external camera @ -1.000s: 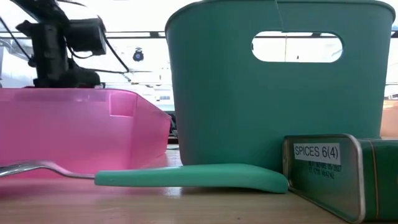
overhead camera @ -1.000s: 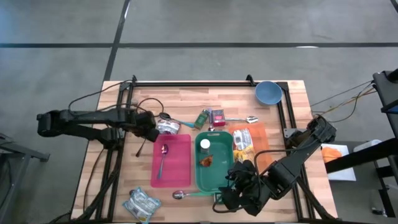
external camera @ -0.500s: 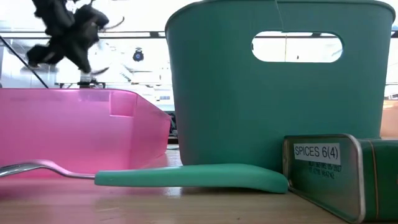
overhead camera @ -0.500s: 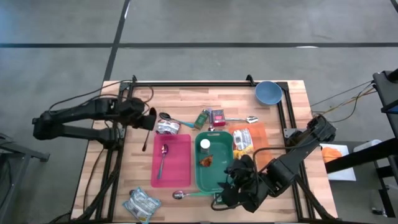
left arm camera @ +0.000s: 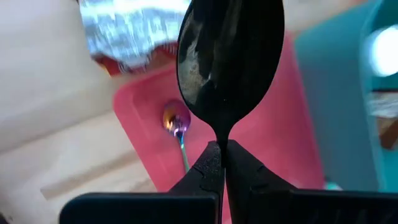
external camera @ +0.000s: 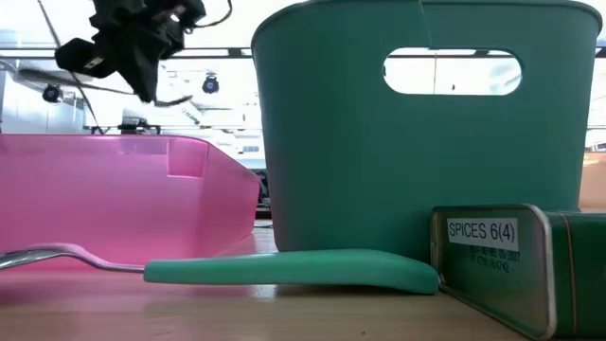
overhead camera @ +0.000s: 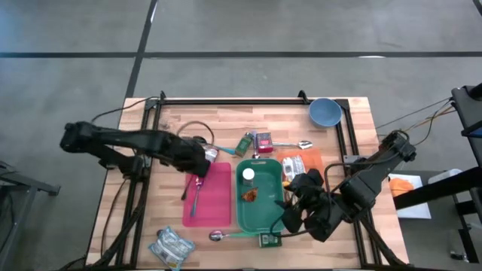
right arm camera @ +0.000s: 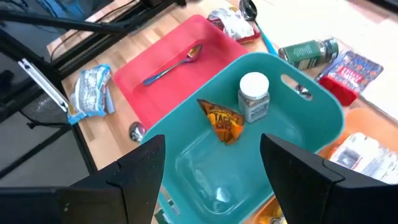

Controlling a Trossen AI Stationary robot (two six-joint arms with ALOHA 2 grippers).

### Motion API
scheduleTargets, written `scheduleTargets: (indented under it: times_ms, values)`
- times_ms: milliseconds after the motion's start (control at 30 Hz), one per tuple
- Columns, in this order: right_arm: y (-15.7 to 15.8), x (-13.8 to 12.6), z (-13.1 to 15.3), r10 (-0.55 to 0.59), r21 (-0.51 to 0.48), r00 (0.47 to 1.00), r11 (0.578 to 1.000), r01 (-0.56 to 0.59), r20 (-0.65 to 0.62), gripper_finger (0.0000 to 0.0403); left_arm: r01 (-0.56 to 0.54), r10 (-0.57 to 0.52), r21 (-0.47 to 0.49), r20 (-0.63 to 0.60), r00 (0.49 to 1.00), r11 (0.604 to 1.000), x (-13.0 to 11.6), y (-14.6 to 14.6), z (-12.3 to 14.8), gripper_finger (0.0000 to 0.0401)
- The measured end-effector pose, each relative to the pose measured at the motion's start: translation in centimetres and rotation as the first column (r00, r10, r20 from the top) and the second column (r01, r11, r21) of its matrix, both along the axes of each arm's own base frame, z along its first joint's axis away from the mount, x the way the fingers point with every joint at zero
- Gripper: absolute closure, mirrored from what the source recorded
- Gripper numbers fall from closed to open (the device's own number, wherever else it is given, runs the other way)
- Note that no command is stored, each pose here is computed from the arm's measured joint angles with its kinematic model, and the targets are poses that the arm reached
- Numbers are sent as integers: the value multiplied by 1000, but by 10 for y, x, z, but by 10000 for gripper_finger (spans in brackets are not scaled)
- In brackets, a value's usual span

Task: Pick & Place Food Item
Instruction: Put the black spoon into the pink bin

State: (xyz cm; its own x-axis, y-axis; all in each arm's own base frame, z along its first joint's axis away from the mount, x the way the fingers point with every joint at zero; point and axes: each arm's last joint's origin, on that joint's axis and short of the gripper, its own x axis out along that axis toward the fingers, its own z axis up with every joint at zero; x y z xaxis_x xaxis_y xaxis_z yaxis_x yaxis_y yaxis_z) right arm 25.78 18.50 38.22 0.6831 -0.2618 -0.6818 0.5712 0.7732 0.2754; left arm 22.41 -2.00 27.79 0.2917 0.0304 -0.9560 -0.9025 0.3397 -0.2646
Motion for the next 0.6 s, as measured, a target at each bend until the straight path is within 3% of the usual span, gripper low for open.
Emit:
scheduleTargets:
  times_ms: [200,600]
  values:
    - [-1,-2,2,57,-53,998,997,-58,-19,145,1,-4,-35,-103,995,999,23,-23,-21,400]
    - [2,-4,1,138,-85,989,986,-143,-61,145,-25,12,-65,-187,982,998,62,-34,-61,400]
